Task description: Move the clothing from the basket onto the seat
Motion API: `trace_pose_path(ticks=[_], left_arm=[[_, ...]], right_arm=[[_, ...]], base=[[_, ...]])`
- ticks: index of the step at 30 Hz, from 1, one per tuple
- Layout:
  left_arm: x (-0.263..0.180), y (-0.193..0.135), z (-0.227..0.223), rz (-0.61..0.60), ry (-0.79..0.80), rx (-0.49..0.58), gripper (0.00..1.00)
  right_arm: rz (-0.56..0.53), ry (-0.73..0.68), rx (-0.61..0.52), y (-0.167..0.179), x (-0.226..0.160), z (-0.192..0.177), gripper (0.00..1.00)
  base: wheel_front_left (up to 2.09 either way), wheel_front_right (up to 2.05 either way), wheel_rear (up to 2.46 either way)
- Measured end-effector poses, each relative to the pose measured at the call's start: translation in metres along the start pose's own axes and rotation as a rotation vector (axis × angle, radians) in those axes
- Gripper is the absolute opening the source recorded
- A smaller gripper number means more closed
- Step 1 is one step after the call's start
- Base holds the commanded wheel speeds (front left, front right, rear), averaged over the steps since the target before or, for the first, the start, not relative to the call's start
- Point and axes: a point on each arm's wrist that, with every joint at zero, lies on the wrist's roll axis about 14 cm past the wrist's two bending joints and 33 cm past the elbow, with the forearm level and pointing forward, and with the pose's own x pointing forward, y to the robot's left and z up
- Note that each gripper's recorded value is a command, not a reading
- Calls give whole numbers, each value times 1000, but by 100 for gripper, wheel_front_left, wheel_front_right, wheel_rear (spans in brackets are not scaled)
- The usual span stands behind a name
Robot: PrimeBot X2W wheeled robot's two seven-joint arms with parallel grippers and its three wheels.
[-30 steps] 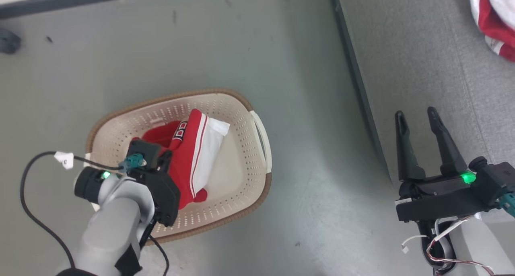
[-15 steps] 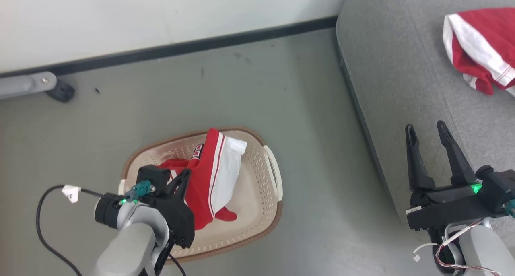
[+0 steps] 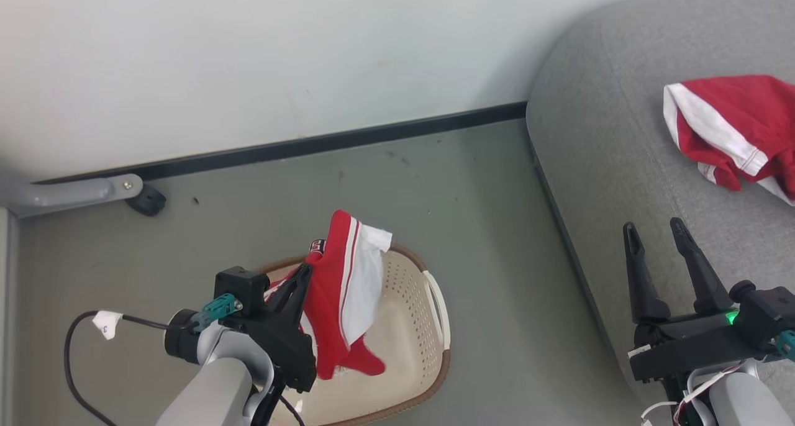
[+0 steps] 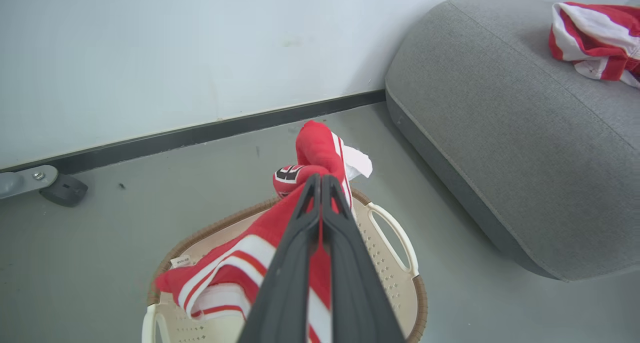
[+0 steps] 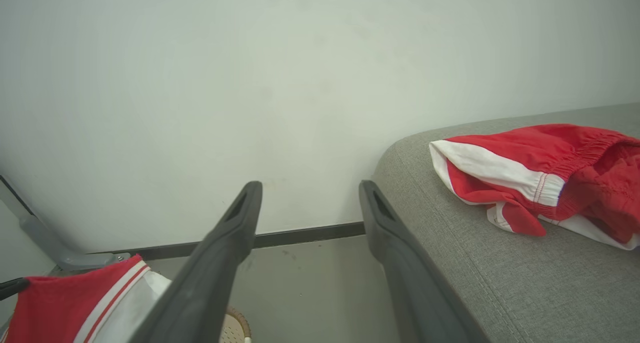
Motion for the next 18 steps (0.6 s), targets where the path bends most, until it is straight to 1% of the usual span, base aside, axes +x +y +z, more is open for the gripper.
trace_pose_path(ticks=[1,2,3,4,8,12,18], left_arm=[[-2,-1,4,-1,-12,0,49],[-4,-2,7,-2,-21,1,78],[-5,-3,10,-4,-30,3,78],[-7,-4,12,-6,-39,4,81],[-16,-10,19,-16,-68,4,100],[-24,-15,31,-20,-109,1,100],[-41,-12,39,-3,-148,-4,100]], right_arm=[[4,-6,0,1,0,2,100],[6,-11,1,2,-1,4,100],[8,-17,1,3,-1,7,100],[11,-21,2,4,-2,8,100],[9,-24,3,2,-9,11,100],[11,-33,2,2,-14,16,100],[39,-55,3,10,-14,24,100]], base=[[0,0,0],[0,0,0],[0,0,0],[0,0,0],[0,0,0],[0,0,0],[0,0,0]])
